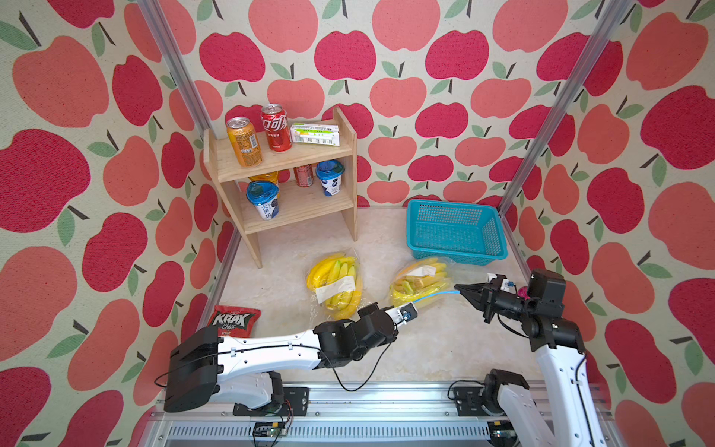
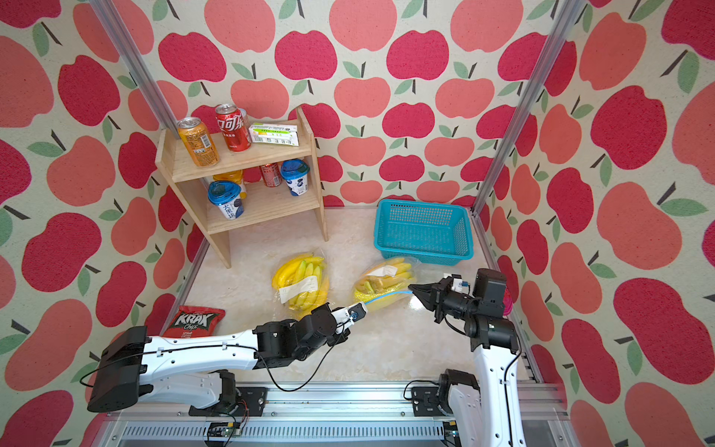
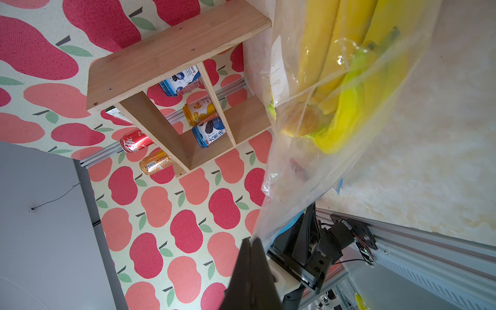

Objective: Open the zip-top bag and take out the banana
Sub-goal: Unzip the zipper on the zipper food storage bag.

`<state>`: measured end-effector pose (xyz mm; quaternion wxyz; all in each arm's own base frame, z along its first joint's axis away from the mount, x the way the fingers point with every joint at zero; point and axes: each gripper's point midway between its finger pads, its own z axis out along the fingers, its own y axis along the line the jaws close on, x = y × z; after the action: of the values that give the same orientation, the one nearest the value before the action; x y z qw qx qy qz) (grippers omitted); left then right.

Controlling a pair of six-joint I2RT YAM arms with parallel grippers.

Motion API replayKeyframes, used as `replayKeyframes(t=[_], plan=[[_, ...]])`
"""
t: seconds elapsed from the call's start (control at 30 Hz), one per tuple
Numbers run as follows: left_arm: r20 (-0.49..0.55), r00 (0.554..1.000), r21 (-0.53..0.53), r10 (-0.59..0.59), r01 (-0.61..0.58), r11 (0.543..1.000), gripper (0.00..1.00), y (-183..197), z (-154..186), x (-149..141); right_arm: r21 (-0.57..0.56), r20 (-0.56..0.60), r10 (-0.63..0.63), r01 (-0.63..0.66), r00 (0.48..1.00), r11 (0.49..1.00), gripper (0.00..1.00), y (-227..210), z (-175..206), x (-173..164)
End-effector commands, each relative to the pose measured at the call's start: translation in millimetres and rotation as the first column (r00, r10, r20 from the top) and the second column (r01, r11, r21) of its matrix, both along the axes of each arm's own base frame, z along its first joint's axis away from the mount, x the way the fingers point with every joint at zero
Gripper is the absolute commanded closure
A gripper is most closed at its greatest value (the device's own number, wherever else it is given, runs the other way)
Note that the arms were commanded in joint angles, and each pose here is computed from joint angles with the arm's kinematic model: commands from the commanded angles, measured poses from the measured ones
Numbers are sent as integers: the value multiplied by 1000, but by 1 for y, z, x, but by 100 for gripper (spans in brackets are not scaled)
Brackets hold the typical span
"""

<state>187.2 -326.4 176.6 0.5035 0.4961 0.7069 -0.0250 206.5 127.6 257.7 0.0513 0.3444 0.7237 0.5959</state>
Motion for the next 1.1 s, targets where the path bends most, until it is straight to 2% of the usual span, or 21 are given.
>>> replayKeyframes(t=[0.0,0.17,0.43,0.8,0.83,0.87,1.0,1.07], plan=[[-46,988,145,144,-136,980,94,50,-35,2,-54,107,-37,43,994,998,100,-10,11,13],[-71,980,169,188,-173,970,94,67,-47,-4,-86,111,-35,44,993,995,100,-14,9,14],[-48,971,182,234,-222,958,93,81,-41,-2,-102,103,-52,63,993,993,100,-18,3,14],[-58,970,159,238,-226,961,92,94,-37,-6,-107,97,-61,71,993,992,100,-21,4,17],[-64,972,152,227,-215,965,87,91,-36,-6,-109,97,-60,70,993,991,100,-21,4,17],[-74,976,139,207,-195,971,77,86,-34,-8,-114,99,-61,72,993,991,100,-21,3,17],[-105,987,117,120,-108,987,50,62,-36,-13,-171,129,-29,51,991,984,100,-21,0,15],[-114,990,97,83,-72,993,46,50,-31,-15,-182,123,-6,29,992,983,100,-20,-6,14]])
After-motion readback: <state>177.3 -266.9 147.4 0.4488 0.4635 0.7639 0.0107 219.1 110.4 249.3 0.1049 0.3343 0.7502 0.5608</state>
